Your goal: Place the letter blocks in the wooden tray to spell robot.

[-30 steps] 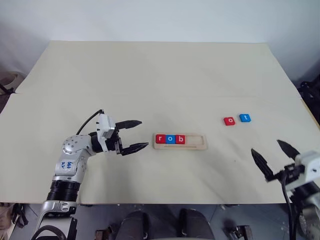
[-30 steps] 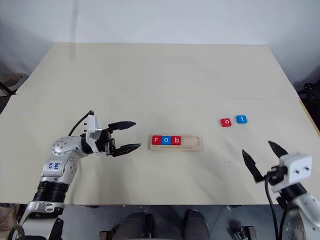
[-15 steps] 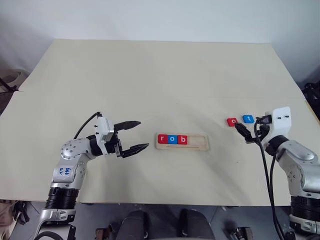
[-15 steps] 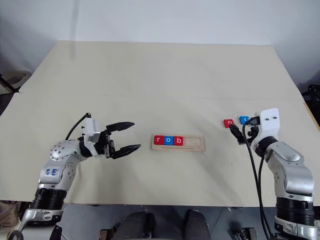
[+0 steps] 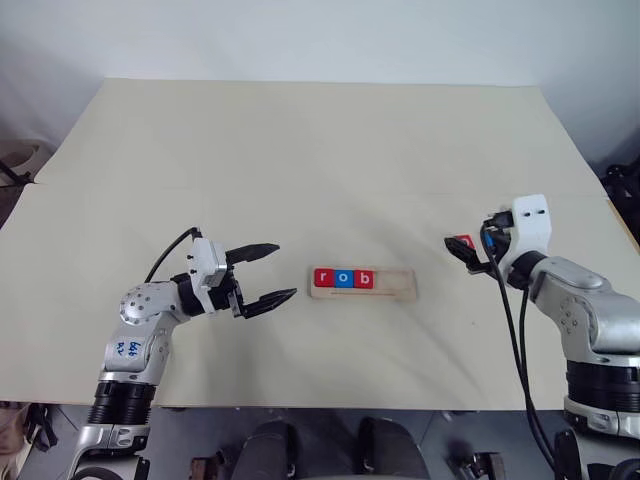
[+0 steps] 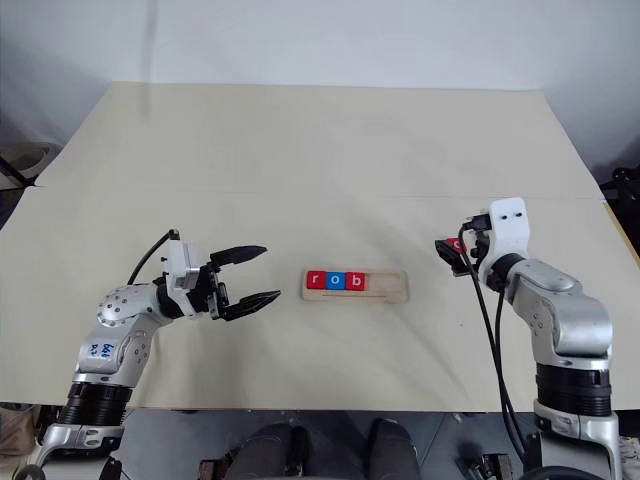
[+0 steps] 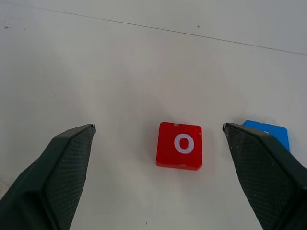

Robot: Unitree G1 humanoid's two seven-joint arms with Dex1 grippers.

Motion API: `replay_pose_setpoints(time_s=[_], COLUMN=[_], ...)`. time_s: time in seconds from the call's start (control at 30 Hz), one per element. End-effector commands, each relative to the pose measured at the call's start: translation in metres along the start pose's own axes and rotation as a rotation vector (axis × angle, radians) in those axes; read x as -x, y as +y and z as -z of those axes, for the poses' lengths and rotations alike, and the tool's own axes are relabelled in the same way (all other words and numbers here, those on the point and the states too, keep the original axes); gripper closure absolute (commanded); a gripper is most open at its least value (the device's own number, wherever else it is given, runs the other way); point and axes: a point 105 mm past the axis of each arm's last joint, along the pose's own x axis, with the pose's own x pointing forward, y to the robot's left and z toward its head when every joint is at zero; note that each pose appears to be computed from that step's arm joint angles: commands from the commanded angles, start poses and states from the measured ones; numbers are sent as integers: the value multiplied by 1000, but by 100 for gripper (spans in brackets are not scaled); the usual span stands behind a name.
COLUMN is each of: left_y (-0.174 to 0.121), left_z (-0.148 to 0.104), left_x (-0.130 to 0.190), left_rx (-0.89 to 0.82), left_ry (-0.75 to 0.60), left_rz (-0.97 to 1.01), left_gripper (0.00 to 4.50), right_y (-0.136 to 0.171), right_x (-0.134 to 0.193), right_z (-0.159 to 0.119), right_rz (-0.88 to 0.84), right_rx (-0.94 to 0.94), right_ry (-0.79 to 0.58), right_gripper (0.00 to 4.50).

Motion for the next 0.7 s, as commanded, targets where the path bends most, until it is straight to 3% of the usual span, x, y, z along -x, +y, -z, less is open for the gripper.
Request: replay_pose_setpoints(time_s=[0.03,0.37,0.67,0.7], left_y=[-1,0,-2,-2], left_z=[-10,-13,-14,-14], left_x=[-1,-1,-2,-2], left_rx=[-54,-66,-68,-68], left_ry=[-21,-26,-28,-28], left_rz=[6,-4,3,5], left_gripper=[0,0,0,0], right_y=[-9,-12,-7,-7], right_x=[-8,-22,-22,-21], right_z=[2,12,15,14], right_rz=[69,85,76,75], right_rx=[12,-15,-22,-22], right_ry=[11,40,32,31], right_gripper=[4,4,299,305])
